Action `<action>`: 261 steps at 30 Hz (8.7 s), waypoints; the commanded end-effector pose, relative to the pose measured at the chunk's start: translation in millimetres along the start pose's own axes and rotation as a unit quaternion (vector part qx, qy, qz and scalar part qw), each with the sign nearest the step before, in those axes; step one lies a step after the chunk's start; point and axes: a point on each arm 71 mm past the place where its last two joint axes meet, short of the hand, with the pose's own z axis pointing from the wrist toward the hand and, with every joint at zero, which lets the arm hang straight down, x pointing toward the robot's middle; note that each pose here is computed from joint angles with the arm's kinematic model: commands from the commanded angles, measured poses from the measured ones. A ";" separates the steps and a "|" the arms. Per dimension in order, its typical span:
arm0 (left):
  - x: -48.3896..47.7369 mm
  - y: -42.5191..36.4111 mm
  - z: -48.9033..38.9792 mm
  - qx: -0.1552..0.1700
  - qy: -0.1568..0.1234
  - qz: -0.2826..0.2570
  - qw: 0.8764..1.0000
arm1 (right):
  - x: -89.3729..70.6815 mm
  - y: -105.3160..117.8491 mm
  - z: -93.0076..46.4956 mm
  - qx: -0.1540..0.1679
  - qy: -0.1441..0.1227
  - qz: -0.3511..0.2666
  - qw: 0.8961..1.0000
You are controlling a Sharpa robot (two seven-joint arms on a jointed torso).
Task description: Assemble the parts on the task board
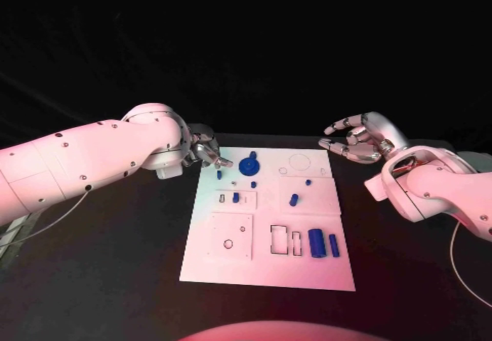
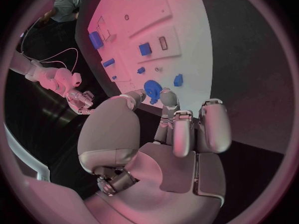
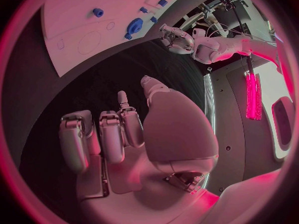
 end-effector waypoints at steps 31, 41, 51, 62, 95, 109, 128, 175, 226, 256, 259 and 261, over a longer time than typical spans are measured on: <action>1.3 12.1 33.8 -0.044 0.060 0.019 0.997 | 4.8 -1.1 0.9 -0.002 0.007 0.000 1.000; 5.1 12.1 36.0 -0.046 0.075 0.021 0.996 | 5.3 -0.7 1.0 -0.002 0.008 0.000 1.000; 7.1 12.1 37.3 -0.045 0.078 0.015 0.996 | 5.8 -0.4 1.3 -0.002 0.008 0.001 1.000; 6.5 12.0 37.5 -0.042 0.074 0.004 0.996 | 6.0 -0.3 1.4 -0.002 0.009 0.001 1.000; 8.6 15.8 26.7 -0.009 0.064 -0.101 0.993 | 6.2 -0.4 1.4 -0.003 0.010 0.001 1.000; 39.3 15.8 1.8 0.021 0.061 -0.109 0.992 | 5.0 -1.6 0.8 -0.001 0.009 0.000 1.000; 59.9 18.6 -9.7 0.027 0.054 -0.055 0.997 | 6.5 -3.5 -0.4 0.001 0.011 0.000 1.000; 72.5 18.7 -4.9 0.017 0.065 0.000 0.998 | 8.2 -4.6 -0.9 0.001 0.013 0.002 1.000; 64.7 21.9 1.0 0.015 0.107 -0.036 0.993 | 8.4 -5.1 -0.9 0.002 0.013 0.002 1.000; 56.2 11.0 7.5 0.003 0.117 0.023 0.993 | 8.8 -4.7 -0.8 0.001 0.013 0.002 1.000; 55.8 11.4 7.7 0.003 0.116 0.023 0.993 | 8.8 -4.7 -0.7 0.001 0.013 0.002 1.000; 55.5 11.5 8.0 0.002 0.114 0.023 0.993 | 8.9 -4.7 -0.7 0.001 0.013 0.002 1.000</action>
